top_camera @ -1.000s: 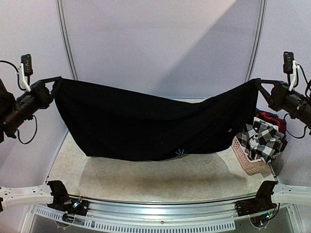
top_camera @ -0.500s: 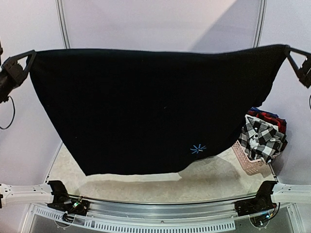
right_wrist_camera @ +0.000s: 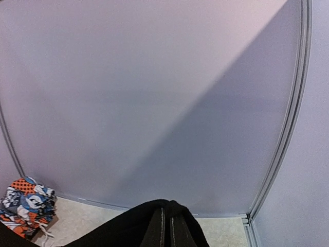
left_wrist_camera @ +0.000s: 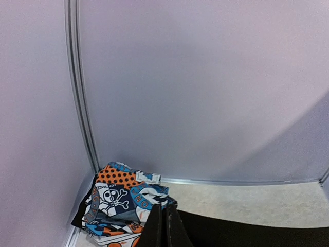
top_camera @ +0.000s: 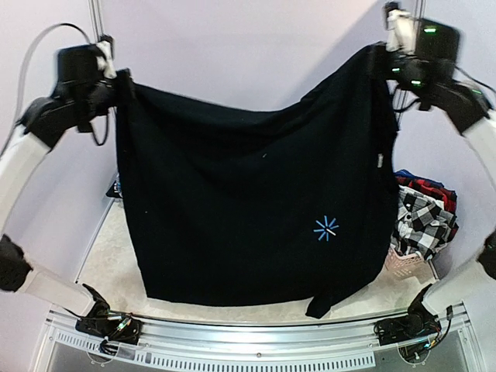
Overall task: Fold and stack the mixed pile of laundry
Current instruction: Flatten out the crumpled T-shirt at the center of the board.
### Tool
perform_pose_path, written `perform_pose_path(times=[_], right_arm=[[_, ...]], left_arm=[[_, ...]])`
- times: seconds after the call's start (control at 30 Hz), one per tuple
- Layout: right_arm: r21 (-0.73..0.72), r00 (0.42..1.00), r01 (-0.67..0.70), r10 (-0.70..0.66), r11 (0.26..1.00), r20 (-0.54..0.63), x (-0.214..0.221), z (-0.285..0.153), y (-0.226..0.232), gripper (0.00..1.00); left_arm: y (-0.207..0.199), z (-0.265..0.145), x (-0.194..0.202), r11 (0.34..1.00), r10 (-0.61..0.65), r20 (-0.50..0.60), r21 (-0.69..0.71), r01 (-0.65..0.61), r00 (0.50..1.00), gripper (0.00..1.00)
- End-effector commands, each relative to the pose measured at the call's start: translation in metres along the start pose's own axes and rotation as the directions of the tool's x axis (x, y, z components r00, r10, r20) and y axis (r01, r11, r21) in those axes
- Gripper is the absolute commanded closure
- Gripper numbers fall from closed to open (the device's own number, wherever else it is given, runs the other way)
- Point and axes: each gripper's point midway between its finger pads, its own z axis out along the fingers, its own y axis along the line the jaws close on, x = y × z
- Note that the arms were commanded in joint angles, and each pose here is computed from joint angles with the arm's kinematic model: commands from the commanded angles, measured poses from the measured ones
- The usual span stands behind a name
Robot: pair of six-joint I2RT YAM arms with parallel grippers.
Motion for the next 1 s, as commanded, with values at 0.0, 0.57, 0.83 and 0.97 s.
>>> perform_pose_path(times=[0.0, 0.57, 0.83, 0.97], right_arm=[[0.069, 0.995, -0.056, 0.062, 0.996, -0.083, 0.042, 0.082, -0.018, 1.00], [0.194, 0.840, -0.029, 0.129, 0.981, -0.526, 0.257, 0.197, -0.024, 0.01], [0.046, 0.739, -0.105, 0.109, 0.993, -0.664, 0.306, 0.163, 0.003, 0.01], [0.010, 0.675, -0.114, 0.084, 0.993, -0.733, 0.335, 0.127, 0.012, 0.01]], left_arm=[[0.011, 0.091, 0.062, 0.998, -0.040, -0.205, -0.046, 0.031, 0.978, 1.00], [0.008, 0.198, 0.236, 0.998, -0.045, -0.597, 0.008, 0.063, 0.801, 0.00], [-0.001, 0.135, 0.267, 0.999, 0.033, -0.623, 0.029, -0.020, 0.781, 0.01], [-0.009, 0.095, 0.308, 0.996, 0.078, -0.662, 0.074, -0.039, 0.745, 0.05]])
